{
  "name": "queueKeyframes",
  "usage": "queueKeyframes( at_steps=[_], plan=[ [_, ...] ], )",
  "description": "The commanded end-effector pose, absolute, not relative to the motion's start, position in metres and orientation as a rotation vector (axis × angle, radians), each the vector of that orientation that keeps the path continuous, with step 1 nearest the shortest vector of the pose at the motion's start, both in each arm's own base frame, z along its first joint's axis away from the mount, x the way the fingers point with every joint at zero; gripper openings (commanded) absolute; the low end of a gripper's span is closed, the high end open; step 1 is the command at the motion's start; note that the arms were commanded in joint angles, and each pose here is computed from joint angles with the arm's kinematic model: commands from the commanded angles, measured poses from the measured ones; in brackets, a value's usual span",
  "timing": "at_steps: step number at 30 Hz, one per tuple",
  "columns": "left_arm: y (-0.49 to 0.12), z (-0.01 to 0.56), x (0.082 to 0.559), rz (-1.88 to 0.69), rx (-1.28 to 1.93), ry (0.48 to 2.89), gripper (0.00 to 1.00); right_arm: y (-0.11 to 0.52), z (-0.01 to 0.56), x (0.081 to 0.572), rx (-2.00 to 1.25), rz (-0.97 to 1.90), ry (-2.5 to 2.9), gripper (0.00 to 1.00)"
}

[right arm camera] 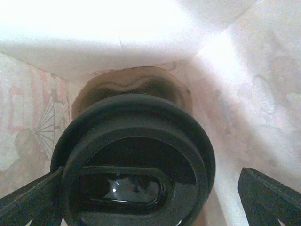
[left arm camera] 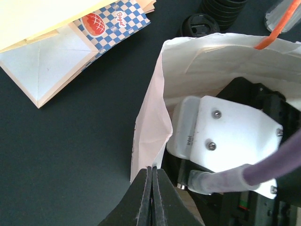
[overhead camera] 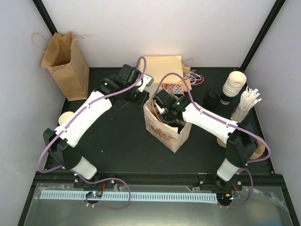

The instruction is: Pack the takeout coffee

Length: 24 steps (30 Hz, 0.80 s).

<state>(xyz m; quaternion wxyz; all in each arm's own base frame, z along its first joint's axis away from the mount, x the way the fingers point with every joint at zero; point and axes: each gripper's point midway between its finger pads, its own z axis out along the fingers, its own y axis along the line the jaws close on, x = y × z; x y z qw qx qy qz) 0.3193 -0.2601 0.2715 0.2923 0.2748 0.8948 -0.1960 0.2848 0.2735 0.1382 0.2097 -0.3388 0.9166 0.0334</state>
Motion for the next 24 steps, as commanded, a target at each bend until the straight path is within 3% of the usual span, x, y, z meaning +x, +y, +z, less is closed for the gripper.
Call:
queueKeyframes(
  at_steps=[1,24],
  plan=[
    [-0.256,0.271,0.317,-0.468,0.738,2.407,0.02,0.267,0.175,0.287,-0.905,0.076,2.491,1.0],
    [-0.254,0.269,0.312,-0.437,0.722,2.422,0.01,0.263,0.245,0.278,-0.843,0.175,2.396,1.0]
  ],
)
